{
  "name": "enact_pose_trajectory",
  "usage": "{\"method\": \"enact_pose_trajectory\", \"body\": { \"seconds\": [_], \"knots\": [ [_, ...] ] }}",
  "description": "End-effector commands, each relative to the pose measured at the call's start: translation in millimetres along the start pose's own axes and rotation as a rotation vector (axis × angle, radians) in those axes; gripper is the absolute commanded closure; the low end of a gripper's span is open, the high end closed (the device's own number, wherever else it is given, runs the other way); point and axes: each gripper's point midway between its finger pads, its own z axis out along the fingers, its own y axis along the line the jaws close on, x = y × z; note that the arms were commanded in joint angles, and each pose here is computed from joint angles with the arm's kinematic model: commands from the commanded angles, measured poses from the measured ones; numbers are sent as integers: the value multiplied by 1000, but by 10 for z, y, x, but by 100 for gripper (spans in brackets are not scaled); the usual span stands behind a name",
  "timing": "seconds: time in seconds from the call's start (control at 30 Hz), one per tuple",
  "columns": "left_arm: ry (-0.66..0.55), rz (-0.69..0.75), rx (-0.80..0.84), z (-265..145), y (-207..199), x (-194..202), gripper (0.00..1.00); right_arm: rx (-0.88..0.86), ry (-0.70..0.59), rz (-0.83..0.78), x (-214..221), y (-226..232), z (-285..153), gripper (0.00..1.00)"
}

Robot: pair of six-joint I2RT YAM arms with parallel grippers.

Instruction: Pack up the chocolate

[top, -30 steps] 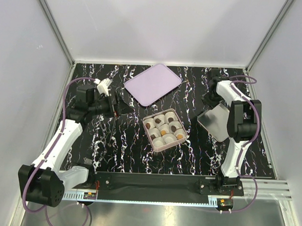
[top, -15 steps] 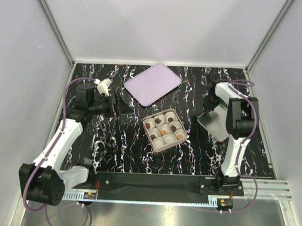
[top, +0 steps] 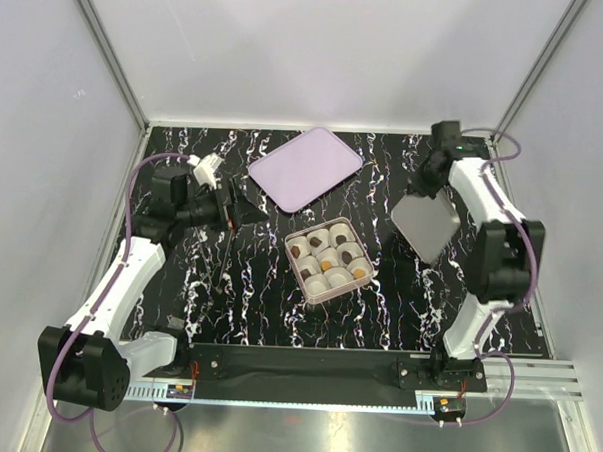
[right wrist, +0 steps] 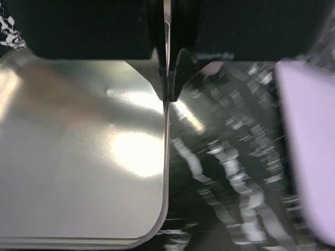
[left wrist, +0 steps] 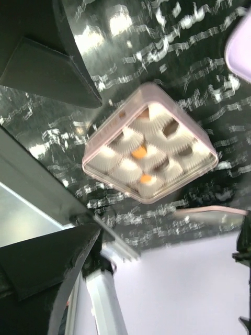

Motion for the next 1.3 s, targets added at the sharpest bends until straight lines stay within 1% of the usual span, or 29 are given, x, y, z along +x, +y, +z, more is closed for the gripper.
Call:
{"method": "enact_pose_trajectory", "body": {
  "seconds": [0.0, 0.03, 0.07, 0.1, 0.13, 0.17, 0.2, 0.23, 0.3, 0.33, 0.37, 0.4, 0.43, 0.47, 0.5, 0.53, 0.6, 0.63, 0.67, 0.73, 0.77, 0.83, 0.87, 0.93, 1.1, 1.13, 1.17, 1.23, 1.27],
  "knots": [
    [-77, 58, 169, -100, -469, -305, 1, -366, -103, -130, -178, 610, -1234, 100],
    [-89, 72, 191, -139, -563, -363, 1, -422, -108, -151, -148, 668, -1399, 100],
    [-106, 92, 209, -172, -639, -422, 1, -514, -140, -169, -145, 758, -1690, 100],
    [-119, 110, 220, -202, -698, -468, 1, -634, -90, -205, 2, 886, -1909, 100],
    [-153, 138, 255, -254, -830, -572, 2, -760, -130, -228, 9, 1017, -2258, 100],
    [-168, 156, 289, -288, -922, -625, 3, -835, -115, -239, 85, 1069, -2399, 100],
    [-180, 173, 322, -311, -1003, -669, 3, -956, -70, -281, 247, 1165, -2644, 100],
    [-204, 218, 422, -384, -1220, -741, 5, -1080, -123, -303, 245, 1262, -3005, 100],
    [-209, 208, 499, -403, -1359, -830, 6, -1220, -91, -356, 417, 1312, -3330, 100],
    [-196, 205, 560, -488, -1539, -891, 7, -1313, -110, -378, 456, 1356, -3613, 100],
    [-165, 178, 574, -429, -1543, -960, 7, -1363, -108, -398, 491, 1365, -3770, 100],
    [-146, 172, 599, -433, -1607, -998, 8, -1420, -62, -406, 577, 1353, -3945, 100],
    [-163, 246, 663, -514, -1796, -1055, 8, -1489, -95, -439, 587, 1363, -4161, 100],
    [-150, 210, 687, -497, -1835, -1097, 9, -1525, -91, -448, 612, 1354, -4269, 100],
    [-160, 222, 710, -512, -1893, -1130, 9, -1575, -88, -475, 655, 1341, -4402, 100],
    [-180, 246, 758, -587, -2041, -1176, 9, -1643, -97, -485, 681, 1324, -4612, 100],
    [-185, 253, 803, -568, -2115, -1231, 8, -1710, -83, -516, 748, 1282, -4791, 100],
    [-215, 306, 848, -632, -2239, -1258, 6, -1741, -66, -506, 777, 1254, -4909, 100],
    [-207, 282, 857, -572, -2227, -1302, 6, -1780, -101, -532, 787, 1232, -5028, 100],
    [-237, 306, 890, -573, -2302, -1373, 5, -1821, -111, -539, 808, 1207, -5155, 100],
    [-240, 303, 896, -494, -2271, -1416, 5, -1838, -116, -549, 819, 1199, -5205, 100],
    [-260, 329, 934, -477, -2340, -1450, 5, -1885, -97, -566, 863, 1185, -5305, 100],
    [-256, 313, 934, -372, -2287, -1489, 5, -1899, -87, -566, 871, 1185, -5347, 100],
    [-271, 335, 969, -332, -2360, -1518, 5, -1938, -49, -573, 919, 1179, -5428, 100],
    [-257, 291, 978, 45, -2280, -1640, 4, -1989, -5, -574, 1022, 1198, -5529, 100],
    [-250, 299, 1029, 8, -2384, -1616, 4, -1989, 3, -578, 1052, 1214, -5526, 100],
    [-227, 273, 1046, 139, -2329, -1605, 4, -1988, 6, -573, 1054, 1229, -5514, 100],
    [-208, 266, 1140, 147, -2449, -1554, 5, -1980, 32, -567, 1080, 1270, -5458, 100],
    [-199, 257, 1160, 150, -2485, -1540, 7, -1976, 41, -563, 1083, 1285, -5430, 100]
  ]
}}
